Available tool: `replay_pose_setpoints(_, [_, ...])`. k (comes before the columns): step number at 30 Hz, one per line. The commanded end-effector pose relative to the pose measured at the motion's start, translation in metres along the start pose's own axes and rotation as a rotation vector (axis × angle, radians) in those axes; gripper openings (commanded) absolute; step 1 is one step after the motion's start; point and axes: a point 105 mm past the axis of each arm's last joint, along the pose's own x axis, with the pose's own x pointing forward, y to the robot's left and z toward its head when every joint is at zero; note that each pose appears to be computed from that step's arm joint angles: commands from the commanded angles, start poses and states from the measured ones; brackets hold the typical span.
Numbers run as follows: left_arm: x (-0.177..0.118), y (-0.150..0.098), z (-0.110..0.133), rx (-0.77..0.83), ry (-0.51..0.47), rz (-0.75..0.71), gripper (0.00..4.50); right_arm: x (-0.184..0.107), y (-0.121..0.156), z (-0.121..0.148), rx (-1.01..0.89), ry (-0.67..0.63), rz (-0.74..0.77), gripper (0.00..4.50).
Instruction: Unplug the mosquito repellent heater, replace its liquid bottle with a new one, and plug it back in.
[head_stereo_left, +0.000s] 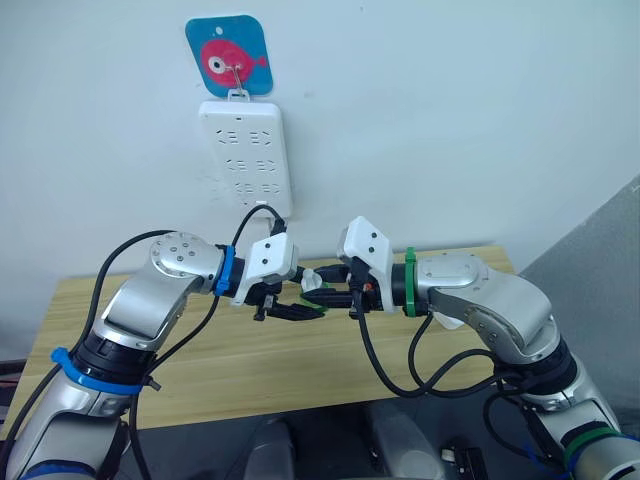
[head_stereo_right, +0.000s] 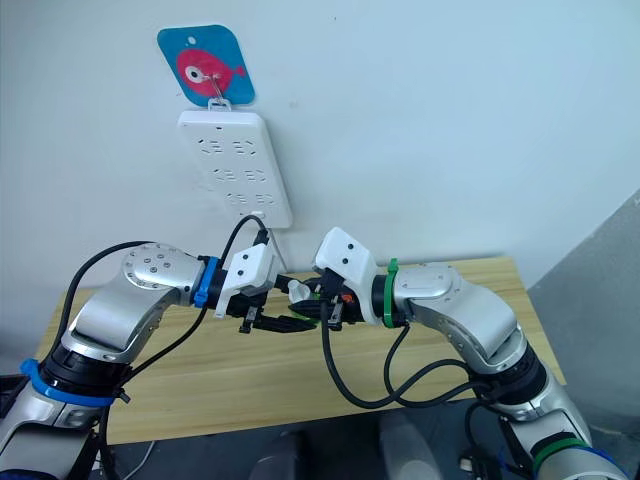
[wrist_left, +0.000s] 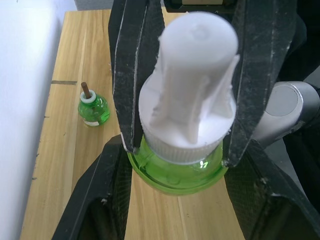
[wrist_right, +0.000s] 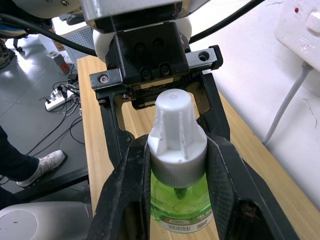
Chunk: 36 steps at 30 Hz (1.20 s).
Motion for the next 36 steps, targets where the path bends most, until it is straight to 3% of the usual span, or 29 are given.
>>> replay_pose_setpoints(1, [-0.003,0.001,0.006,0.034,-0.033,0.028,2.23,-0.001,0.006,0.01,-0.028,-0.055,0.036,1.11])
replay_pose_setpoints(8, [-0.009,0.014,0.002,-0.071,-0.202,0.155,2.23,-0.005,0.006,0.013,-0.053,-0.083,0.05,1.11])
replay_pose_setpoints(9, [-0.01,0.014,0.001,-0.063,-0.208,0.161,2.95,-0.006,0.005,0.014,-0.055,-0.089,0.048,1.11])
replay_pose_setpoints(14, [-0.012,0.009,0.0,-0.066,-0.245,0.174,4.44,-0.018,-0.003,0.019,-0.03,-0.134,0.011,1.11])
replay_pose_setpoints(19, [-0.005,0.003,0.005,-0.164,-0.3,0.157,4.49,-0.032,-0.011,0.022,-0.003,-0.159,-0.027,1.11])
replay_pose_setpoints(26, [0.002,0.005,0.014,-0.233,-0.359,0.105,4.49,-0.034,-0.002,0.024,0.014,-0.161,0.028,1.11])
replay_pose_setpoints(36, [0.011,-0.004,0.021,-0.272,-0.377,-0.015,4.49,-0.032,0.0,0.026,0.022,-0.164,0.044,1.11])
